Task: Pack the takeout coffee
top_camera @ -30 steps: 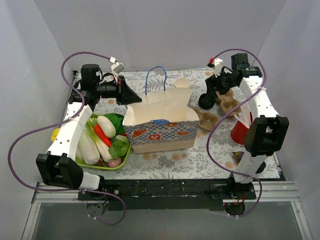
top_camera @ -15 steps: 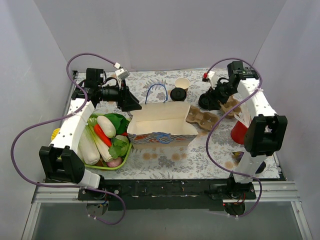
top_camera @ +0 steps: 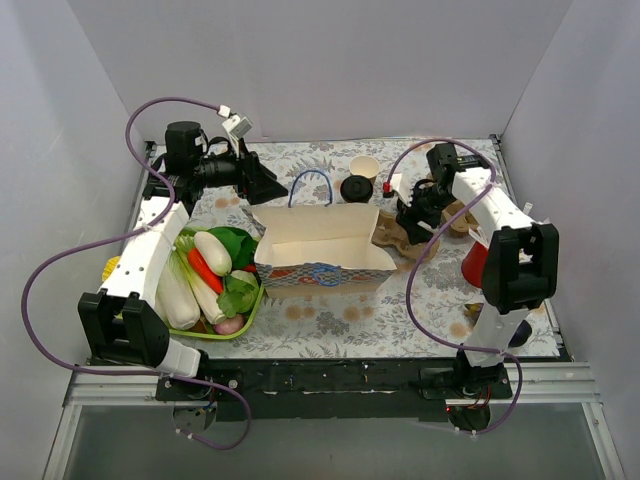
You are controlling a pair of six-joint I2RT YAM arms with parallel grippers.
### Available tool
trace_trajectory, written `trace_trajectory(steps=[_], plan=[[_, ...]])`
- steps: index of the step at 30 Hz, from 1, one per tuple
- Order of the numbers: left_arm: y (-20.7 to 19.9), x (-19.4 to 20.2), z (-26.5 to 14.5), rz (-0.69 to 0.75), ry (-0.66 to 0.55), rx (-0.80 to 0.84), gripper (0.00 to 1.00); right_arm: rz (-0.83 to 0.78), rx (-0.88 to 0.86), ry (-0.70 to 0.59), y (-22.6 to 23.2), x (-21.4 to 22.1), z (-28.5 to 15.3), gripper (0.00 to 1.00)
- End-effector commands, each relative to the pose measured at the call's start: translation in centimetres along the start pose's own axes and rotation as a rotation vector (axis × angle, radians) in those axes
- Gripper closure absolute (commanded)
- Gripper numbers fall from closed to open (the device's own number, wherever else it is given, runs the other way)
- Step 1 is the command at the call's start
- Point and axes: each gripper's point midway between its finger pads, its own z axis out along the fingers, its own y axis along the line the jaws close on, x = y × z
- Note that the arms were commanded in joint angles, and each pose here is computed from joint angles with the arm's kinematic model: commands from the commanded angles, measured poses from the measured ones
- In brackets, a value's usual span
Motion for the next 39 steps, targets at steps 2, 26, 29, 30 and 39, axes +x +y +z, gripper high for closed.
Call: trace_trajectory(steps=[2,26,29,30,39], plan=[[-1.1,-4.6,-1.1,0.082,-0.102,-0.052,0.25,-0.031,0.014,0.004,-1.1,-0.3,1.2,0.21],[0.6,-10.4,-1.8,0.063,-0.216,-0.146,0.22,0.029,0.039,-0.038,-2.4,-1.2,5.2,0.26],[0.7,-10.2,-1.8,0.059,-0.213,-0.148,0.22,0.026,0.046,-0.022,-2.3,-1.0,5.5,0.27],[0.7,-10.1,-1.8,0.057,-0.212,-0.150,0.22,0.023,0.047,-0.020,-2.3,-1.0,5.6,0.27],[1.0,-9.8,-1.8,0.049,-0.212,-0.157,0.22,0.041,0.093,0.033,-2.9,0.1,6.4,0.32]])
